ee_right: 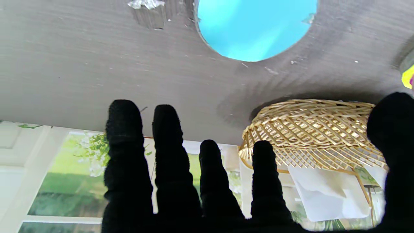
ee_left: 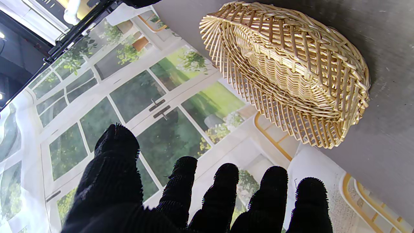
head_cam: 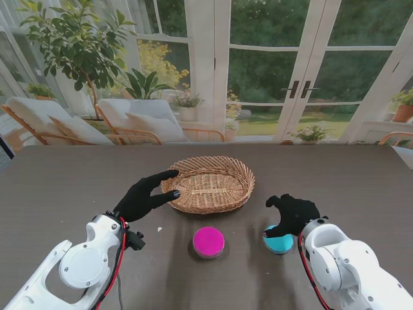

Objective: Stack culture dishes into a storage basket

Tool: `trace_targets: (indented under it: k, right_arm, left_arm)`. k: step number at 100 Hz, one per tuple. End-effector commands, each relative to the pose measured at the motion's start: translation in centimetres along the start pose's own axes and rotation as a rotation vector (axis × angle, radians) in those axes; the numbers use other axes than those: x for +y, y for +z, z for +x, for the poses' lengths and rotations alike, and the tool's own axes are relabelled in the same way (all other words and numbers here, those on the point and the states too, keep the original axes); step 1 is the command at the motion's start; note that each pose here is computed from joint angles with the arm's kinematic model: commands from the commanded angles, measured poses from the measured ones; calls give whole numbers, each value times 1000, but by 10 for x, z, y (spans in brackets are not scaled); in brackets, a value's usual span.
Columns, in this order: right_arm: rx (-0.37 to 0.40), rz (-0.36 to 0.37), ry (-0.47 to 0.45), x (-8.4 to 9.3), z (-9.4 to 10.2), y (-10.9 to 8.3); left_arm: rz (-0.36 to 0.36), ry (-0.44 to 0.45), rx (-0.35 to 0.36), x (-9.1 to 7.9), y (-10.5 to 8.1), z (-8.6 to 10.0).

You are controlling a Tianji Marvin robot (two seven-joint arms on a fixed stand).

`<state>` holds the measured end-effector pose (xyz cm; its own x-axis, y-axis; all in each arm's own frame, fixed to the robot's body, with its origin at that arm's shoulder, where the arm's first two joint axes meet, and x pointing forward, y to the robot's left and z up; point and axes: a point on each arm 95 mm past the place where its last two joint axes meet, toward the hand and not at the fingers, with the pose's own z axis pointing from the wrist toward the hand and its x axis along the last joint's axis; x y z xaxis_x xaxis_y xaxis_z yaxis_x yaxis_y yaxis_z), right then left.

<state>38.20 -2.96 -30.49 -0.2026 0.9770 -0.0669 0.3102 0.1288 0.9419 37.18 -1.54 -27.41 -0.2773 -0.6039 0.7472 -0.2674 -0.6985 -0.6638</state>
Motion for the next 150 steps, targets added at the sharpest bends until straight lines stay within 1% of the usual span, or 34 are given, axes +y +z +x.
trace_targets:
  k: [1, 10, 31, 54, 81, 111, 122, 150]
  right_arm:
    - [-13, 28, -3, -9, -1, 2]
    - [-30, 38, -18, -14, -2, 4]
    - [-73, 77, -16, -28, -4, 10]
    - [-117, 98, -7, -42, 3, 11]
    - [-149, 121, -10, -50, 10, 11]
    - [-165, 152, -18, -59, 14, 13]
    - [-179, 140, -37, -64, 16, 14]
    - [-189, 157, -46, -72, 19, 18]
  left_arm:
    - [-15, -7, 4, 2, -1, 2]
    - [-14, -7, 3, 2, -1, 2]
    - [-14, -8, 2, 2, -2, 2]
    - [-13, -10, 3, 1, -3, 3]
    - [-6, -13, 0, 0, -7, 2]
    - [-3, -13, -1, 0, -8, 2]
    - [-6, -14, -3, 0, -9, 2]
    - [-8, -13, -4, 0, -9, 2]
